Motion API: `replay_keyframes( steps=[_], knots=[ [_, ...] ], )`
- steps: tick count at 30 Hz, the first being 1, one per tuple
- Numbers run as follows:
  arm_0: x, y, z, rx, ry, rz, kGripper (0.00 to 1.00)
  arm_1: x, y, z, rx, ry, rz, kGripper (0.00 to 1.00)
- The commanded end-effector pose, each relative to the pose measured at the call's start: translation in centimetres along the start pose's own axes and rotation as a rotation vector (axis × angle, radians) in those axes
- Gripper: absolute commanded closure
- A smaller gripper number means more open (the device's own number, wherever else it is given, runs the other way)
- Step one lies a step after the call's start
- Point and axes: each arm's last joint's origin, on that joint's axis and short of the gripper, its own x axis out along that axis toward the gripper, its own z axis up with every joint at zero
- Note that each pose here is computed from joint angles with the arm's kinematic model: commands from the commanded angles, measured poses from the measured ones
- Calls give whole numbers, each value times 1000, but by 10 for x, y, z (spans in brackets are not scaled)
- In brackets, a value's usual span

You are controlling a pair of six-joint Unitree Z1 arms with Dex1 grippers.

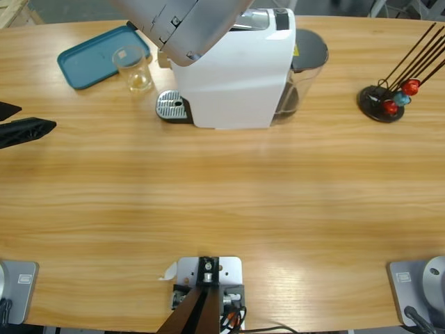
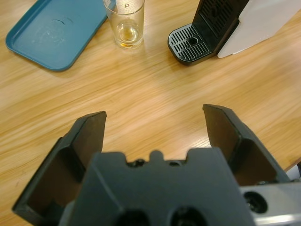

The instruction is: Pour coffee

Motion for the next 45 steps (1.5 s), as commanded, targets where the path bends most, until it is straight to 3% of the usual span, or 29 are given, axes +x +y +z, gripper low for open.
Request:
replay_keyframes(
  steps=[1,19,28,29,30,35,42,45],
  knots=[
    [0,0,-11,17,11,-17,105,70,76,-66,-167,214,64,1000],
    [-2,0,-12,16,7,-22,105,65,83,-74,-144,222,75,1000],
    [4,-1,-11,19,26,-27,101,-24,-9,-29,27,26,-63,1000],
    [5,-1,-11,19,29,-27,101,-37,-21,-27,29,35,-36,739],
    [5,-1,-11,21,31,-33,101,-47,-30,-28,26,86,-9,236],
    [8,-2,-10,24,46,-43,101,-89,-65,-35,46,127,120,11],
    [12,-4,-9,32,63,-60,101,-119,-91,-86,100,207,244,1],
    [14,-4,-9,33,69,-59,101,-131,-102,-121,170,201,281,9]
  ],
)
